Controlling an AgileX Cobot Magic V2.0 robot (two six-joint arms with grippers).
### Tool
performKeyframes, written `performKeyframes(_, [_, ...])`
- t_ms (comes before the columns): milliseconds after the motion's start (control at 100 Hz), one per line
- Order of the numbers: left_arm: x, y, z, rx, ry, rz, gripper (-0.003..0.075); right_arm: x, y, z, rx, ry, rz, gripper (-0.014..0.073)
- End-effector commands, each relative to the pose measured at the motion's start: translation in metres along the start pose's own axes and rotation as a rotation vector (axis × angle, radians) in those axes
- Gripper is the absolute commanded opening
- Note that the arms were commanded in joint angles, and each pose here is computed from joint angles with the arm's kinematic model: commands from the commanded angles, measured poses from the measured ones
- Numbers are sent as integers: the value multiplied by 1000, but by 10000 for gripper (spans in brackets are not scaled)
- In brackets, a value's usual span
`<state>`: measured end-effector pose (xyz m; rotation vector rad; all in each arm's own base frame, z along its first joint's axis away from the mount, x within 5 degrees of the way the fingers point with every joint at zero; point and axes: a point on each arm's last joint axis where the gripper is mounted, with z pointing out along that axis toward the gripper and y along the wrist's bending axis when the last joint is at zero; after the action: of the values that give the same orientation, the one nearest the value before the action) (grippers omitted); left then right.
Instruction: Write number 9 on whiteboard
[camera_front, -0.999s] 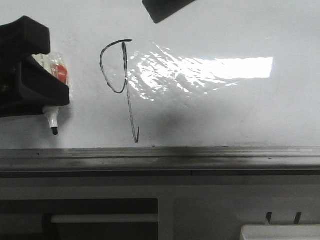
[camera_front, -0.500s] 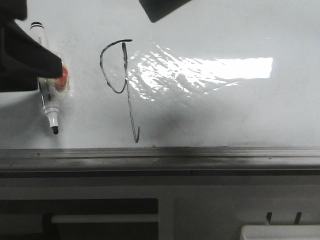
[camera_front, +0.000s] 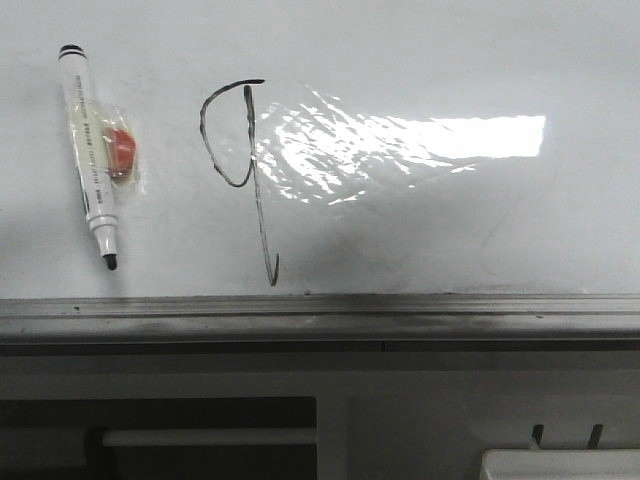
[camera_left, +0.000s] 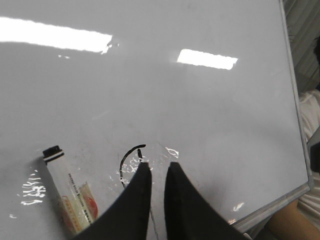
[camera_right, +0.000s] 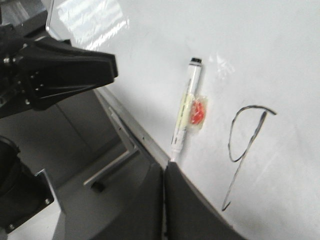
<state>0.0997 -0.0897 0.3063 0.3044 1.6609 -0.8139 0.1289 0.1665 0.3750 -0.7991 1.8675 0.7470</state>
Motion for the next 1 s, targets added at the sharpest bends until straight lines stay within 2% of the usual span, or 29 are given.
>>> performKeyframes(0, [-9,0,-14,6,-104,28,-17,-8,-2,-21,36,-216,-64,-69])
performKeyframes(80, [1,4,-26,14,-122,54,-17,7,-6,-30,63,-309,-107,-69])
performKeyframes(240, [21,13,-50,33,-179,64,-17,45,-12,-51,81,-467,-113,-69])
performKeyframes(530, [47,24,-75,62,-281,86,-20,111,-18,-76,85,-509,-141,-69])
performKeyframes(670, [49,25,-78,64,-300,80,-20,122,-18,-86,82,-550,-142,-69])
performKeyframes(989, [50,26,-78,62,-299,78,-20,123,-18,-88,80,-556,-142,-69])
